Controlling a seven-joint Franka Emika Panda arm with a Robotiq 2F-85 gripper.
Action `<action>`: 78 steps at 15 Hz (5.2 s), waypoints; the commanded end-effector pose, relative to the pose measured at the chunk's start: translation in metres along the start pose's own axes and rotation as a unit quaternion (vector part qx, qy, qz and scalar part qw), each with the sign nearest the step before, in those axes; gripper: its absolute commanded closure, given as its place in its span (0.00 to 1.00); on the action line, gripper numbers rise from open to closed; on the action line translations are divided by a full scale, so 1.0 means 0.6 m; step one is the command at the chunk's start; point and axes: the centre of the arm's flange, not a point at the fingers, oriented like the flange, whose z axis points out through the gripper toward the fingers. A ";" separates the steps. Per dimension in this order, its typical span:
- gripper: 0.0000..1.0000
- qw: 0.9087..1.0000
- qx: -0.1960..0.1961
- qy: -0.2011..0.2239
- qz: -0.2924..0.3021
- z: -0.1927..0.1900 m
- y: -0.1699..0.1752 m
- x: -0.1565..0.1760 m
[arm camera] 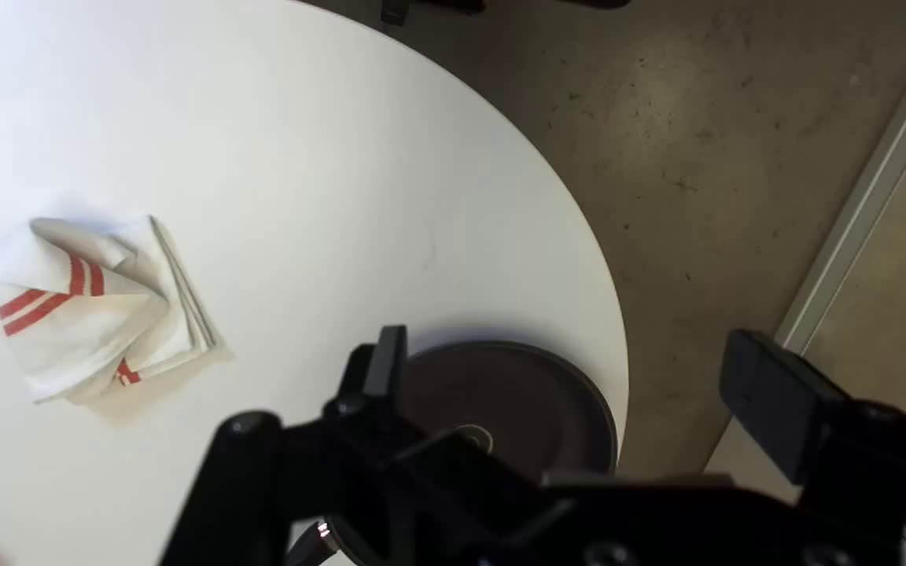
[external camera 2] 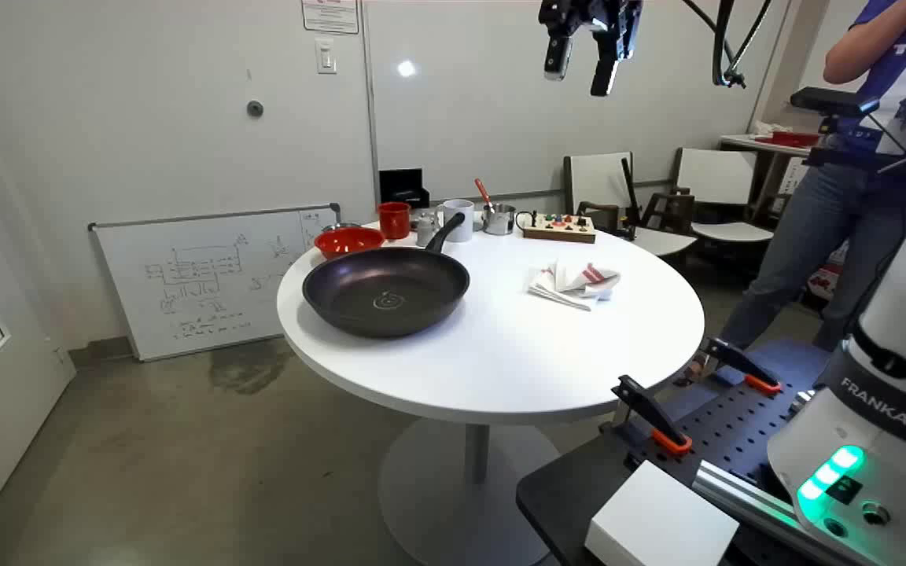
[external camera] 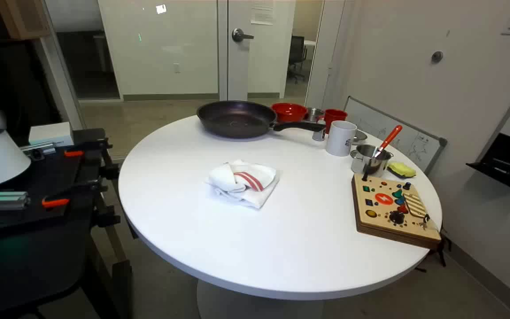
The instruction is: Unfold the towel on the table
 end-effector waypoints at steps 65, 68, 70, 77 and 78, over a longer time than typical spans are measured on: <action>0.00 0.984 -0.155 -0.008 0.091 0.440 0.336 0.164; 0.00 0.983 -0.156 -0.007 0.093 0.451 0.356 0.172; 0.00 0.984 -0.152 -0.012 0.094 0.465 0.369 0.176; 0.00 0.984 -0.157 -0.001 0.080 0.480 0.399 0.178; 0.00 0.984 -0.160 0.001 0.075 0.478 0.403 0.178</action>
